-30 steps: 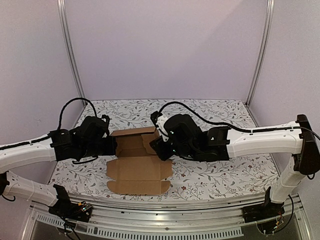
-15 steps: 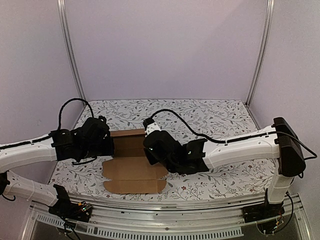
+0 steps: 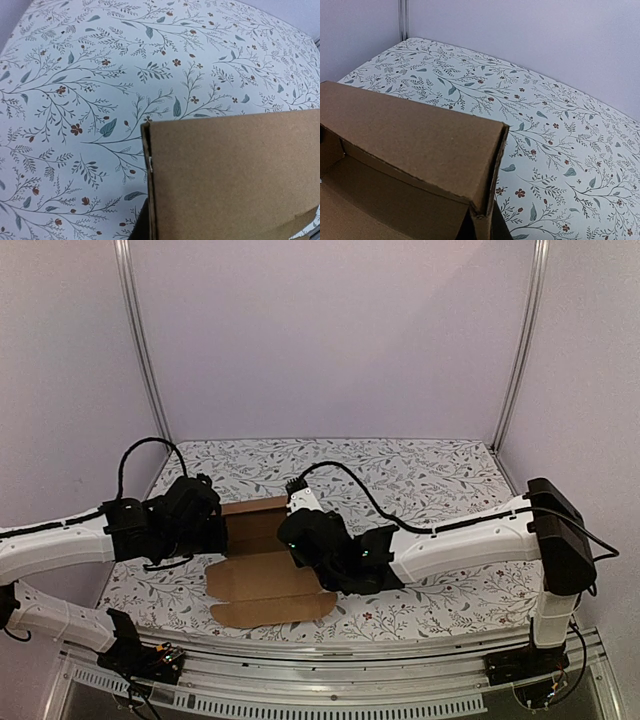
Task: Fold the paper box
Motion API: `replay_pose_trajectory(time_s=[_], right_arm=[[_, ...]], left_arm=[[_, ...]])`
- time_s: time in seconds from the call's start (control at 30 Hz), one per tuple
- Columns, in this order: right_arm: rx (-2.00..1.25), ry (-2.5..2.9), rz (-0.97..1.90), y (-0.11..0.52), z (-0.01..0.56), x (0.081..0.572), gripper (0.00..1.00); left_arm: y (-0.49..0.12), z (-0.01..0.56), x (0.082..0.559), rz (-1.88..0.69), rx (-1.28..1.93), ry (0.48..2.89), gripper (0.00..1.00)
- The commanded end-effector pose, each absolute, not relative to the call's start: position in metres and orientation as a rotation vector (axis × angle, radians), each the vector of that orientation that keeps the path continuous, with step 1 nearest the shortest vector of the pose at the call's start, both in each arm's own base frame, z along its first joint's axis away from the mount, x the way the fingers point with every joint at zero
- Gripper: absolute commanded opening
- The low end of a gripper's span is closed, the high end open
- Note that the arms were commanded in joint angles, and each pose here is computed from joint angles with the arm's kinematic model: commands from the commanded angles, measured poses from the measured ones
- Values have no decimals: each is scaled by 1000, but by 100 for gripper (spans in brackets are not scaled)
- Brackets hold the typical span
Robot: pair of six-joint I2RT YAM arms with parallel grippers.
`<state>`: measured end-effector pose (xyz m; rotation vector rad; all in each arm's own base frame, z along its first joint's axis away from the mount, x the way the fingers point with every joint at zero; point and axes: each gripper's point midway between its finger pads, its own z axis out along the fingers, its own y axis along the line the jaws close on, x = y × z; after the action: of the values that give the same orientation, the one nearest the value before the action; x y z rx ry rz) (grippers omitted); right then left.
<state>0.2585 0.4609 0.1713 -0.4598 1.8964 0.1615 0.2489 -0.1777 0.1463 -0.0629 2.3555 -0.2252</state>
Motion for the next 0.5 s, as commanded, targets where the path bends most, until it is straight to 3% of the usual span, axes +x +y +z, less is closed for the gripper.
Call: replay_pose_trajectory(time_s=[0.0, 0.47], right_arm=[[-487, 1865, 251, 488, 176, 249, 0], [-440, 1797, 232, 493, 193, 231, 0]], left_arm=[[-209, 161, 251, -373, -20, 2328, 0], [-200, 151, 256, -281, -73, 2334, 0]])
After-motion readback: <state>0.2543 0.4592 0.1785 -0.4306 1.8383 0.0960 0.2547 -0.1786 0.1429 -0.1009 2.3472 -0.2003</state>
